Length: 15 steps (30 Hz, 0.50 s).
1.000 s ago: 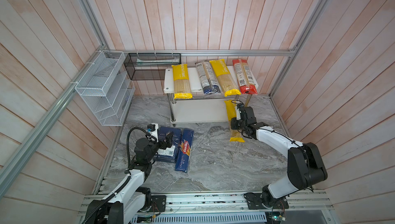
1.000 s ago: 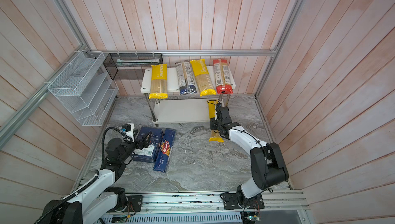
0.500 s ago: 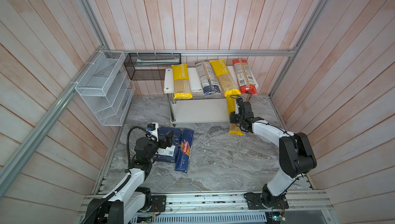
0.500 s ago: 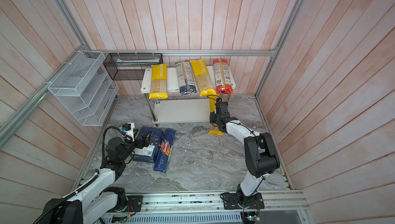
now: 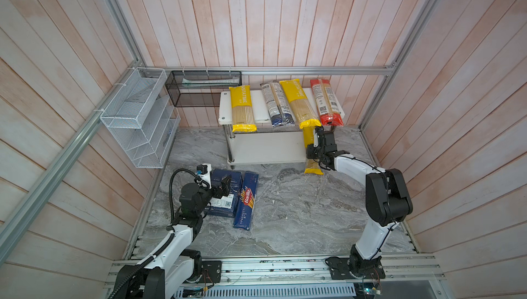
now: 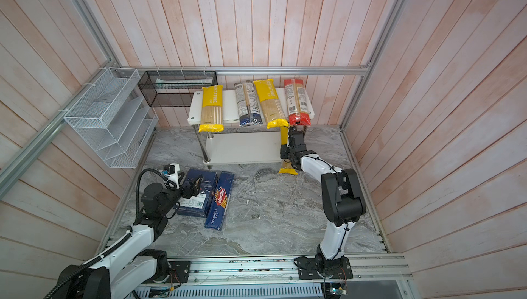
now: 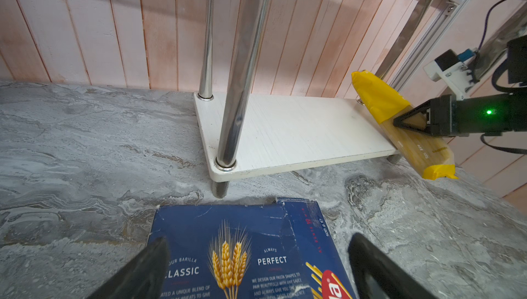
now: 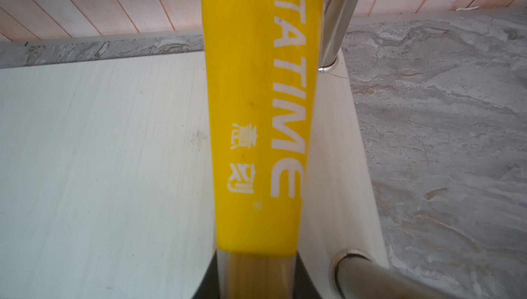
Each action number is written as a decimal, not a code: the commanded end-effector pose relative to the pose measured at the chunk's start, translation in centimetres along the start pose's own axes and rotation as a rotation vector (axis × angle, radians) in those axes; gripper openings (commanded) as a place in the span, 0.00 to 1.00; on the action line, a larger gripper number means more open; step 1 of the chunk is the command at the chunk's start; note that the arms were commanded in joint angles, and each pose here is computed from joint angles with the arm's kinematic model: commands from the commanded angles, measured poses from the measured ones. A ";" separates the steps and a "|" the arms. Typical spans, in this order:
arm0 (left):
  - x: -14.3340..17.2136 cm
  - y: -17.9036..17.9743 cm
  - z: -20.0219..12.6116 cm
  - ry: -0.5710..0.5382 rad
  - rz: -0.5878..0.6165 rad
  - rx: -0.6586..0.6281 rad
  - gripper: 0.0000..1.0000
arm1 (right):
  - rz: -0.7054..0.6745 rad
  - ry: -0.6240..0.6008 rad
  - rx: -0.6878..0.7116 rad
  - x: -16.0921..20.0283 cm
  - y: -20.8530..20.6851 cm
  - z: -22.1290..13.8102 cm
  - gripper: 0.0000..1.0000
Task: Arrange pasta packages on shelves
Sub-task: Place the pasta bag on the shelf.
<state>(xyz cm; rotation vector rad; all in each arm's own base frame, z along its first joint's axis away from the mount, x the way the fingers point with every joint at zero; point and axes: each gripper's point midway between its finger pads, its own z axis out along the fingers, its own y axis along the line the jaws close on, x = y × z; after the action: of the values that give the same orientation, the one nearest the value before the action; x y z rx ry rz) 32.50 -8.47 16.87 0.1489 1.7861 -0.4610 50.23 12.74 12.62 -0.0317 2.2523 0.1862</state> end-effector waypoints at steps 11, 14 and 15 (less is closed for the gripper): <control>-1.3 -0.1 0.1 -0.029 0.003 0.002 1.00 | 0.046 -0.156 -0.020 -5.1 0.2 -0.2 0.20; -1.3 0.0 0.0 -0.031 0.004 0.000 1.00 | 0.051 -0.152 -0.022 -4.8 0.1 -0.3 0.29; -1.4 0.0 0.1 -0.031 0.004 0.000 1.00 | 0.053 -0.154 -0.022 -4.8 0.1 -0.4 0.35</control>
<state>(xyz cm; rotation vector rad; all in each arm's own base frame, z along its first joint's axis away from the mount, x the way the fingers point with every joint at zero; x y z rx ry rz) 32.50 -8.46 16.87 0.1487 1.7862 -0.4607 50.56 12.73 12.56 -0.0075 2.2532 0.1987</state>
